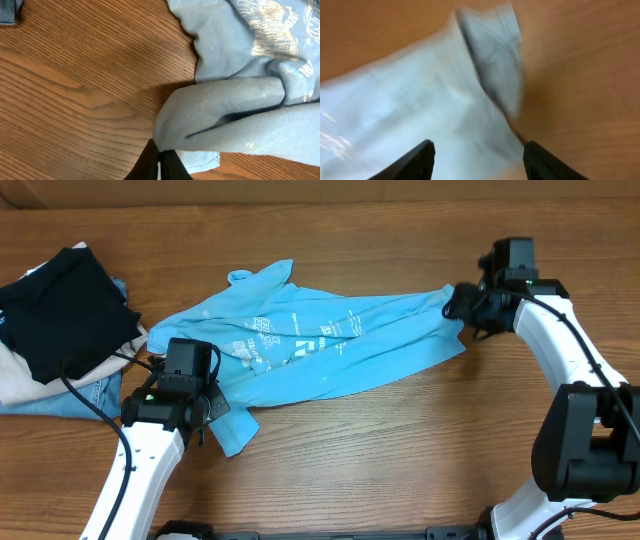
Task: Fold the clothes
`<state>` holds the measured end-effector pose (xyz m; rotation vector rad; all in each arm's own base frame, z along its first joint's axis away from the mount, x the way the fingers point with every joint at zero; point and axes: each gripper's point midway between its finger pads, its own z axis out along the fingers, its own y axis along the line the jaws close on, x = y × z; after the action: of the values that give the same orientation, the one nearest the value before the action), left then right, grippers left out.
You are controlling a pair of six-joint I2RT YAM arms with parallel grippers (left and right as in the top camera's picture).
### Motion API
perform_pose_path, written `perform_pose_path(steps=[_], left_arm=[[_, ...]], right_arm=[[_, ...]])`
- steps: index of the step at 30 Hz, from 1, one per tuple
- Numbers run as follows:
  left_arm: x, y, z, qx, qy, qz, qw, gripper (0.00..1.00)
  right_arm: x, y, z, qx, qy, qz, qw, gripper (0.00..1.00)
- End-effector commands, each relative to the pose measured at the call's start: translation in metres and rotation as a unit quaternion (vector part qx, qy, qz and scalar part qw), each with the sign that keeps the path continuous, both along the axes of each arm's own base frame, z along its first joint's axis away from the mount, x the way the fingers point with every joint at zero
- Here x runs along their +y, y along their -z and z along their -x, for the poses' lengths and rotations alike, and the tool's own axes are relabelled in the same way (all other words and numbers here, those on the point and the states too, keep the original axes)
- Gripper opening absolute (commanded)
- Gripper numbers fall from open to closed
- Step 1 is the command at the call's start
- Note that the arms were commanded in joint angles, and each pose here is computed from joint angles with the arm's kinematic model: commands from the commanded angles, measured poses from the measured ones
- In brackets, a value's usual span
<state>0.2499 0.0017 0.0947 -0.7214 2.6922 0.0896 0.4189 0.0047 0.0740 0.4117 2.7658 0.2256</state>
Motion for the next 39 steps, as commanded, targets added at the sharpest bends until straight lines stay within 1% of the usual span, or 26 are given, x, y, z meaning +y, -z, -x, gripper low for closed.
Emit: perform_pose_path(steps=[1, 5, 19, 21, 23, 26, 29, 30, 36, 39], left_arm=[[0.005, -0.004, -0.002, -0.008, 0.002, -0.013, 1.000, 0.04], [0.005, -0.004, -0.001, -0.006, 0.002, -0.013, 1.000, 0.04], [0.005, -0.004, -0.001, -0.006, 0.002, -0.014, 1.000, 0.04], [0.005, -0.004, -0.001, -0.006, 0.002, -0.013, 1.000, 0.04], [0.005, -0.004, -0.001, -0.006, 0.002, -0.013, 1.000, 0.04], [0.005, -0.004, -0.001, -0.006, 0.002, -0.014, 1.000, 0.04], [0.005, -0.004, -0.001, -0.006, 0.002, -0.013, 1.000, 0.04], [0.005, -0.004, -0.001, -0.006, 0.002, -0.013, 1.000, 0.04], [0.006, -0.005, -0.002, -0.008, 0.002, -0.014, 1.000, 0.04], [0.005, -0.013, -0.006, -0.016, 0.024, -0.020, 0.999, 0.04]], right_arm=[[-0.006, 0.014, 0.021, 0.042, 0.005, 0.020, 0.999, 0.64], [-0.005, 0.034, 0.033, 0.058, 0.005, 0.020, 0.998, 0.63], [-0.007, 0.075, 0.038, 0.020, 0.007, 0.024, 0.999, 0.61], [-0.007, 0.076, 0.038, 0.017, 0.007, 0.025, 1.000, 0.56], [-0.007, 0.076, 0.037, 0.016, 0.007, 0.024, 1.000, 0.48], [-0.007, 0.076, 0.035, 0.010, 0.008, 0.025, 1.000, 0.30], [-0.007, 0.076, 0.035, 0.011, 0.008, 0.025, 1.000, 0.09], [-0.007, 0.076, 0.035, 0.012, 0.008, 0.024, 1.000, 0.04], [-0.007, 0.072, 0.041, 0.026, 0.010, 0.024, 0.999, 0.04], [-0.007, 0.049, 0.040, 0.018, 0.012, 0.023, 0.999, 0.04]])
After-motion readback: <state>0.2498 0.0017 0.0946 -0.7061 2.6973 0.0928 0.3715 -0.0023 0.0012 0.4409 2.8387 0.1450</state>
